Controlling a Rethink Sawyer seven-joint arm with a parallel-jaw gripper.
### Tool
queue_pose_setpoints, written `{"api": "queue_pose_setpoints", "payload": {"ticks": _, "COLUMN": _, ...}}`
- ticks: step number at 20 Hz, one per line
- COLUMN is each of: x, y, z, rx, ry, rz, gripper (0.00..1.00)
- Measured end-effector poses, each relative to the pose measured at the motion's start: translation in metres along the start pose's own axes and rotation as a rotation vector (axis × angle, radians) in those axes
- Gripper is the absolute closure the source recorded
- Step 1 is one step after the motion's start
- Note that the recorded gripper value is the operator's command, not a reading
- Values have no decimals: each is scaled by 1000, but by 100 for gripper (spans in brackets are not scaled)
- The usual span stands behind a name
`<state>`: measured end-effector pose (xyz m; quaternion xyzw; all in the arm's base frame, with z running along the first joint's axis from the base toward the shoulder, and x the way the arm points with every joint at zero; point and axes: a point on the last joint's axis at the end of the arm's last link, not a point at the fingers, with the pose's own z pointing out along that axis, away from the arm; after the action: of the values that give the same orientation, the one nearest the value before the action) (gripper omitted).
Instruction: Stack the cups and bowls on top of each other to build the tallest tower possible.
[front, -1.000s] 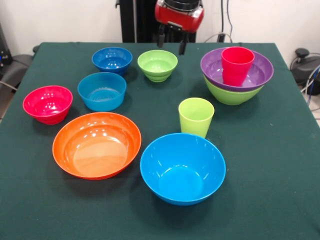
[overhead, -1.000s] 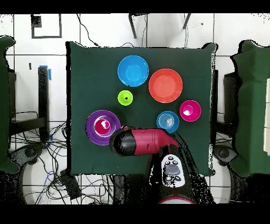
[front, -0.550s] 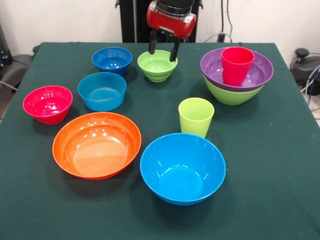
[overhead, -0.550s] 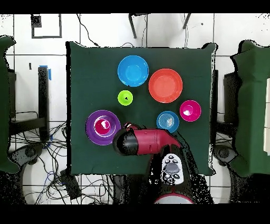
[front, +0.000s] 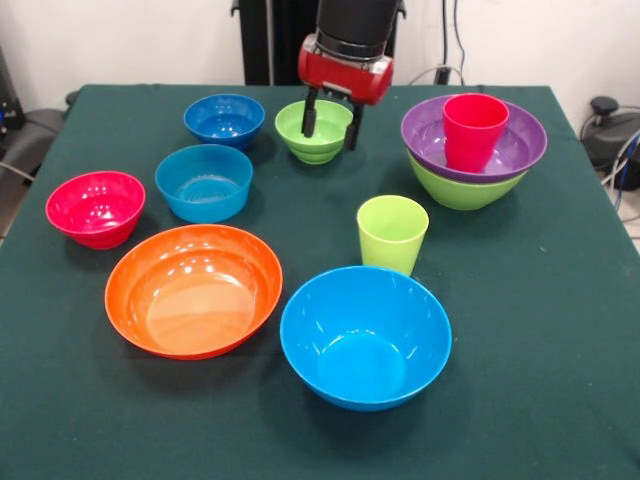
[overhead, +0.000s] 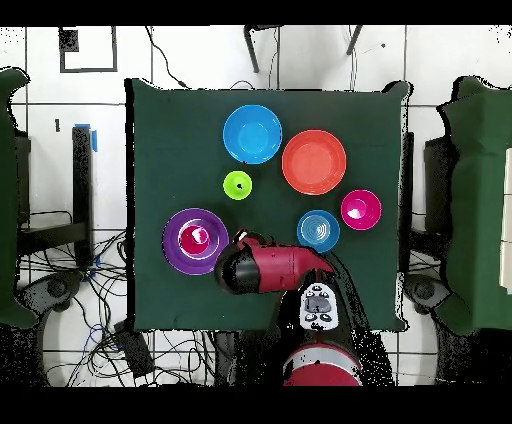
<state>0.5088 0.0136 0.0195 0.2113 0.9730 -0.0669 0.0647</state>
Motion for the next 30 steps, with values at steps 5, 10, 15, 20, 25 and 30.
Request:
{"api": "queue_pose_setpoints", "payload": {"ticks": 5, "x": 4, "y": -4, "z": 6, "rx": 10, "ry": 14, "rz": 9, "gripper": 0}}
{"api": "queue_pose_setpoints", "payload": {"ticks": 10, "x": 7, "y": -9, "z": 11, "rx": 23, "ry": 23, "rz": 11, "gripper": 0}}
{"api": "queue_pose_setpoints", "payload": {"ticks": 15, "x": 12, "y": -11, "z": 17, "rx": 28, "ry": 39, "rz": 14, "gripper": 0}}
{"api": "queue_pose_setpoints", "payload": {"ticks": 20, "x": 17, "y": -14, "z": 24, "rx": 31, "ry": 59, "rz": 26, "gripper": 0}}
{"api": "queue_pose_setpoints", "payload": {"ticks": 25, "x": 22, "y": -13, "z": 31, "rx": 34, "ry": 76, "rz": 33, "gripper": 0}}
{"api": "queue_pose_setpoints", "payload": {"ticks": 30, "x": 22, "y": -13, "z": 33, "rx": 30, "ry": 83, "rz": 44, "gripper": 0}}
